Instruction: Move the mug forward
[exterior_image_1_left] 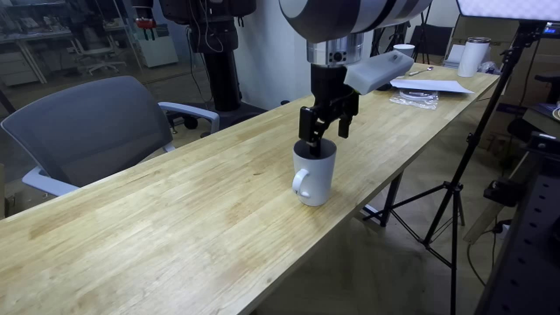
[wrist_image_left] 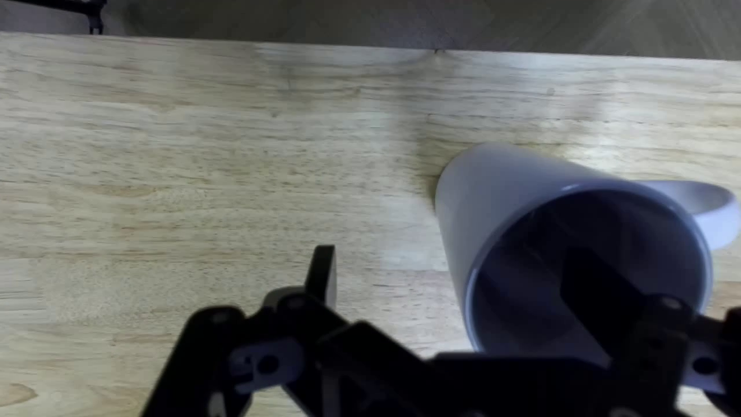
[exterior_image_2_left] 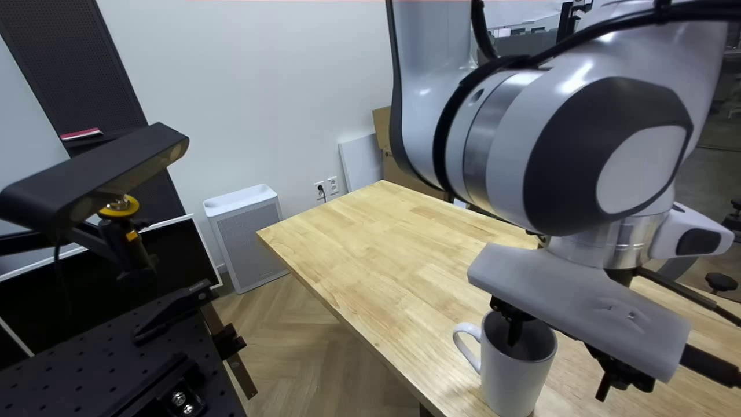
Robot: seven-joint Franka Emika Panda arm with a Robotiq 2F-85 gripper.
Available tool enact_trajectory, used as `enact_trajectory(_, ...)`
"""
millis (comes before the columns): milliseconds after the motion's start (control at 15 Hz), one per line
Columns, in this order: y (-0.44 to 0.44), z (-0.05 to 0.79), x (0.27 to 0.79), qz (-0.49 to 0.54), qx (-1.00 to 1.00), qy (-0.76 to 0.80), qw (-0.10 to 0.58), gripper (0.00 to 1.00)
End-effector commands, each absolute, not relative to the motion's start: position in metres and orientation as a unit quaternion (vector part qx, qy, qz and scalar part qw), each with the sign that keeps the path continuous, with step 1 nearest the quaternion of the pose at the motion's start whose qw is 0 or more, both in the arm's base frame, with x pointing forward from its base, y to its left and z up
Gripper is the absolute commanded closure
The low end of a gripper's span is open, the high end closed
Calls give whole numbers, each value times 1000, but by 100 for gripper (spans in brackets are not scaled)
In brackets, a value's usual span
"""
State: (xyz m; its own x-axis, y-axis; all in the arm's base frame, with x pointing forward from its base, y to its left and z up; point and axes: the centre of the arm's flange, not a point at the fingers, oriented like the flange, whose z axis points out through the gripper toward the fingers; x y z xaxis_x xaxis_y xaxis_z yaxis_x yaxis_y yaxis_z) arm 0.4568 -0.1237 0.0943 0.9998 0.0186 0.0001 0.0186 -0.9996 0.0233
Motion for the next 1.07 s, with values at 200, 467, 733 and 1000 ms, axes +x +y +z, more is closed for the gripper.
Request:
enact_trajectory(200, -129, 80, 462, 3, 1000, 9, 10, 25)
enact_trajectory(467, -131, 75, 462, -1, 1000, 7, 12, 47)
enact_trajectory(733, -134, 72, 462, -6, 1000, 4, 10, 75)
enact_trajectory(1000, -138, 73, 464, -6, 1000, -2, 12, 99)
